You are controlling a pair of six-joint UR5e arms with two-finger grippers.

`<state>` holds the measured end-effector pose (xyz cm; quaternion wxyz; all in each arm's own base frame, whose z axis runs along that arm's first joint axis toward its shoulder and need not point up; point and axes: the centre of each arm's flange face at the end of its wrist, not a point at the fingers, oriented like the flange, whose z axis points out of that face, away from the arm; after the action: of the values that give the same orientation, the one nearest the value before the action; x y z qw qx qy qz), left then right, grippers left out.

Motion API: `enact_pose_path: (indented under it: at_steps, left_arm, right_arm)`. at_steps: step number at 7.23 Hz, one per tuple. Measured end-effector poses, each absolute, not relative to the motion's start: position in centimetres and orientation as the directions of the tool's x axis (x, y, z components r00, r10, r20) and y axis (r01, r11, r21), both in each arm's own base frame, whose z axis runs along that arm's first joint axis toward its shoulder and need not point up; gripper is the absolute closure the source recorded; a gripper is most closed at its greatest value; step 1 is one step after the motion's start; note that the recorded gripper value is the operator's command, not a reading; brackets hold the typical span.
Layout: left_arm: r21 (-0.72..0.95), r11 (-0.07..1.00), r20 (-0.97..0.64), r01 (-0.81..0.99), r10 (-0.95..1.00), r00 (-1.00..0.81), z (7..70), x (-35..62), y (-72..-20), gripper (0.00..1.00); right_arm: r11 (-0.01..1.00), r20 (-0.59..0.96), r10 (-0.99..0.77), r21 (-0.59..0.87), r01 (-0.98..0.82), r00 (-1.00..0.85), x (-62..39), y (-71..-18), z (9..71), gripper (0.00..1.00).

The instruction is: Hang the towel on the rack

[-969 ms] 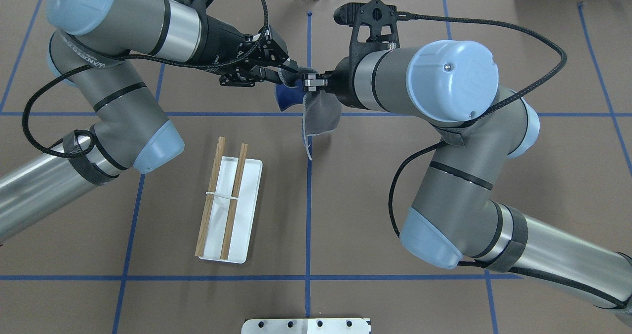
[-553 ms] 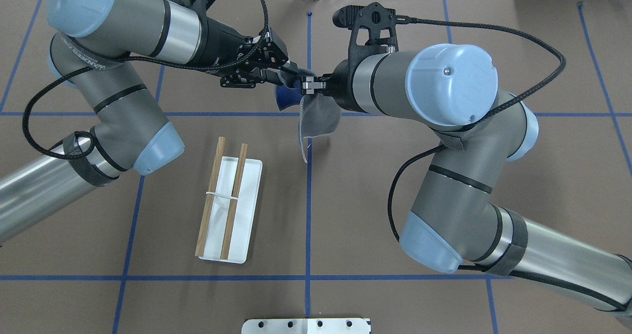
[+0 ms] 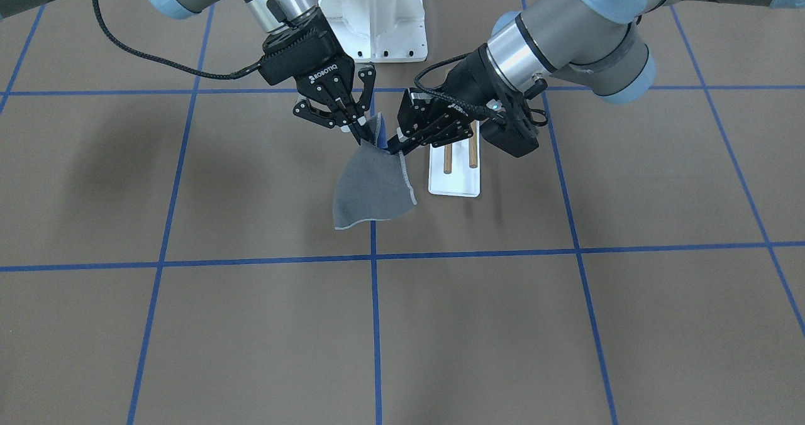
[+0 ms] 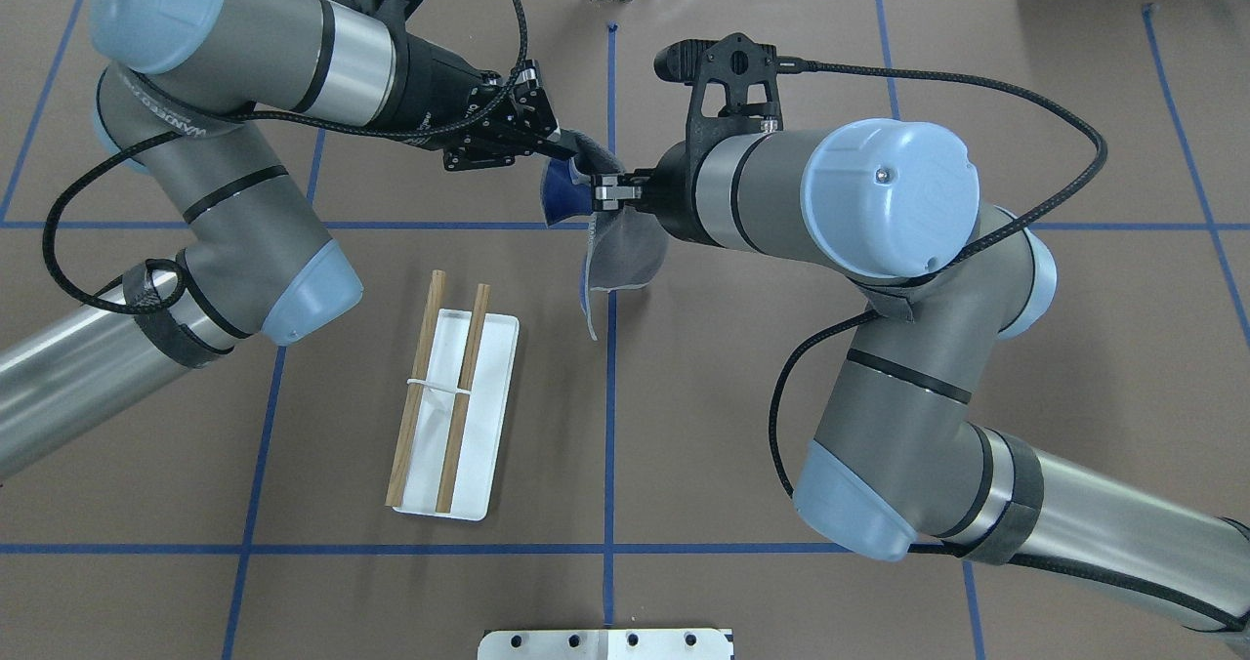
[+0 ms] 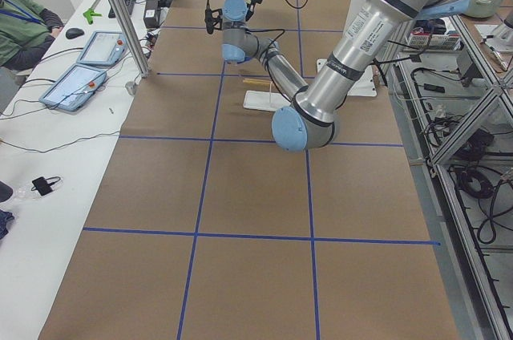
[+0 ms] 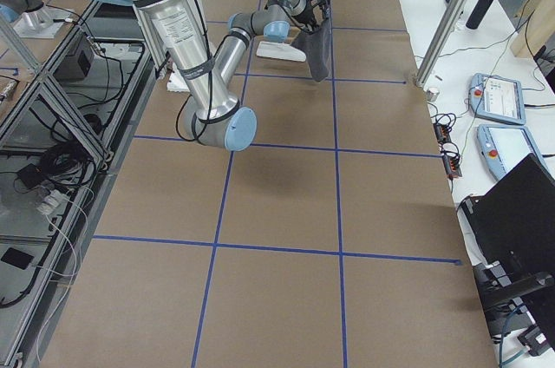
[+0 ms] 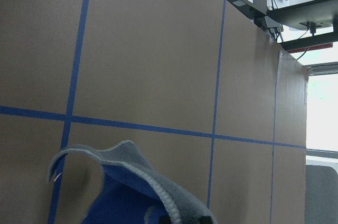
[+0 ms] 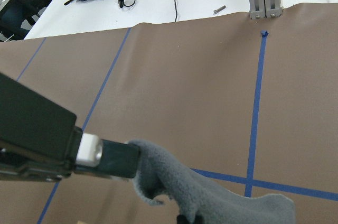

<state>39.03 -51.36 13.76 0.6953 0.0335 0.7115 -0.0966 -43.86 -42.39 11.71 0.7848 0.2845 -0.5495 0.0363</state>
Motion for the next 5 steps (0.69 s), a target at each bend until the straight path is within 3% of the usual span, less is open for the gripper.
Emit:
enact_pose_path:
  at_steps: [2,3,4,5]
  left_arm:
    - [-0.091,0.979,-0.996,0.183,-0.086,-0.032,13.76,38.96,-51.4,1.0]
    - [-0.095,0.978,-0.995,0.183,-0.091,-0.034,13.74,38.94,-51.39,1.0]
    - [-0.104,0.978,-0.994,0.182,-0.098,-0.039,13.64,38.88,-51.31,1.0]
    - [-0.11,0.977,-0.994,0.181,-0.103,-0.046,13.46,38.77,-51.16,1.0]
  right_arm:
    - [0.835,0.883,-0.256,0.407,-0.369,0.393,-43.98,-42.27,11.94,0.99]
    - [0.835,0.884,-0.256,0.406,-0.371,0.392,-43.95,-42.24,11.9,0.1]
    - [0.838,0.89,-0.244,0.394,-0.377,0.386,-43.86,-42.28,11.87,0.0]
    - [0.847,0.904,-0.205,0.356,-0.394,0.376,-43.54,-42.63,12.08,0.0]
